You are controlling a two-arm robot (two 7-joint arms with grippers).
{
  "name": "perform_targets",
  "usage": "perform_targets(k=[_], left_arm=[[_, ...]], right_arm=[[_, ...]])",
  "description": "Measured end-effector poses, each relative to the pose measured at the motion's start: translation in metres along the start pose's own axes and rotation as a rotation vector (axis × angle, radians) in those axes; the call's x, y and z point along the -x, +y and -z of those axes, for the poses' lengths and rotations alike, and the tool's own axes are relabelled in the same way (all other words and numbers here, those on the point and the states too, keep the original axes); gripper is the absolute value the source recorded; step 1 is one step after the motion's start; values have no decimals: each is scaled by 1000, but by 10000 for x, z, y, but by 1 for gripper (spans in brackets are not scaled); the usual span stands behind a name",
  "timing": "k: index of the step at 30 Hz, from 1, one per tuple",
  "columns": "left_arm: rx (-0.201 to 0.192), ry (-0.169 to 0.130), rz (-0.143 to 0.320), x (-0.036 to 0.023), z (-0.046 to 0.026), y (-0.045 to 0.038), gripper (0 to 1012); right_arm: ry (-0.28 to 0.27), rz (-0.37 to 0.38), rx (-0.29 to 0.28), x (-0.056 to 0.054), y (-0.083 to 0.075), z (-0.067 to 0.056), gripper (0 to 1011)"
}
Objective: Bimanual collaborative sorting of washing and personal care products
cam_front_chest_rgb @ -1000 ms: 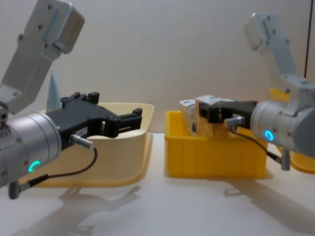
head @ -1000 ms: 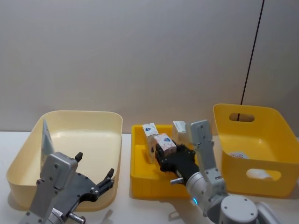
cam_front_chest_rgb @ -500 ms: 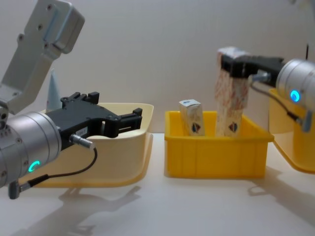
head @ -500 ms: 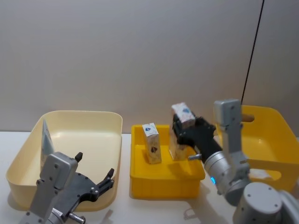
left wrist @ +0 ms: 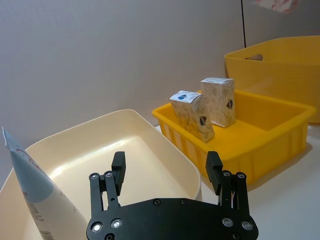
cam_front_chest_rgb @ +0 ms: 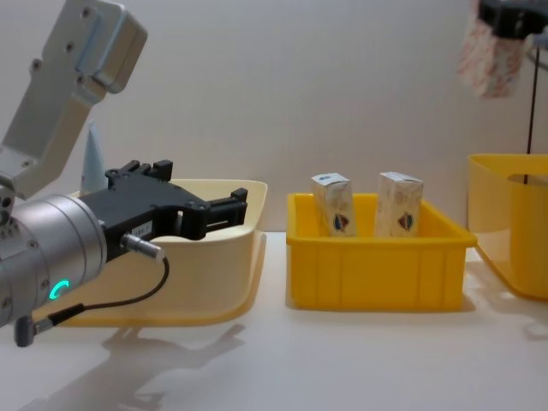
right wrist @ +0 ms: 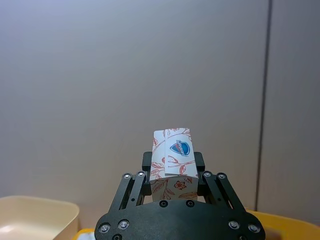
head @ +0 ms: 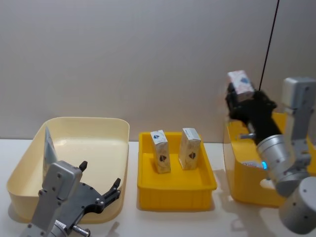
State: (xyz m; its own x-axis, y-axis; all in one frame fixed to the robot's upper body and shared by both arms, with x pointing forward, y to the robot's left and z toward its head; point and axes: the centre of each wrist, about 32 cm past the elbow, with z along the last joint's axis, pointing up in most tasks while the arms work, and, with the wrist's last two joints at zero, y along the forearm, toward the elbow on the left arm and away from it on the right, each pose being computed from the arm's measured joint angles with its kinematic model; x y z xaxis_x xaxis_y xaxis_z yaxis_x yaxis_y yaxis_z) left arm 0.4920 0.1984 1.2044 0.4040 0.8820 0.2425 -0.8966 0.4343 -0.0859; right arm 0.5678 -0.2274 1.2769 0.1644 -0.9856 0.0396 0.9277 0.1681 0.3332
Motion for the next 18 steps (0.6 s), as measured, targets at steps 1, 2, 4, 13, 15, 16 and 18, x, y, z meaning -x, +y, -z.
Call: perform_targets(k=[1, 2, 4, 13, 15, 16, 18], left_arm=[[0, 0, 0, 0, 0, 0, 1001], [0, 0, 0, 0, 0, 0, 1001], [0, 0, 0, 0, 0, 0, 1001], [0, 0, 0, 0, 0, 0, 1002], [0, 0, 0, 0, 0, 0, 1001], [0, 0, 0, 0, 0, 0, 1000], [0, 0, 0, 0, 0, 0, 1001]], right_arm=[[0, 0, 0, 0, 0, 0, 445], [-4, 24, -12, -54, -15, -34, 446], [-10, 54, -21, -117, -41, -66, 445], [-31, 151, 1, -316, -171, -144, 444], [-35, 170, 20, -349, -206, -151, 445], [-38, 181, 35, -371, -233, -151, 446], [-41, 190, 51, -389, -255, -148, 446]])
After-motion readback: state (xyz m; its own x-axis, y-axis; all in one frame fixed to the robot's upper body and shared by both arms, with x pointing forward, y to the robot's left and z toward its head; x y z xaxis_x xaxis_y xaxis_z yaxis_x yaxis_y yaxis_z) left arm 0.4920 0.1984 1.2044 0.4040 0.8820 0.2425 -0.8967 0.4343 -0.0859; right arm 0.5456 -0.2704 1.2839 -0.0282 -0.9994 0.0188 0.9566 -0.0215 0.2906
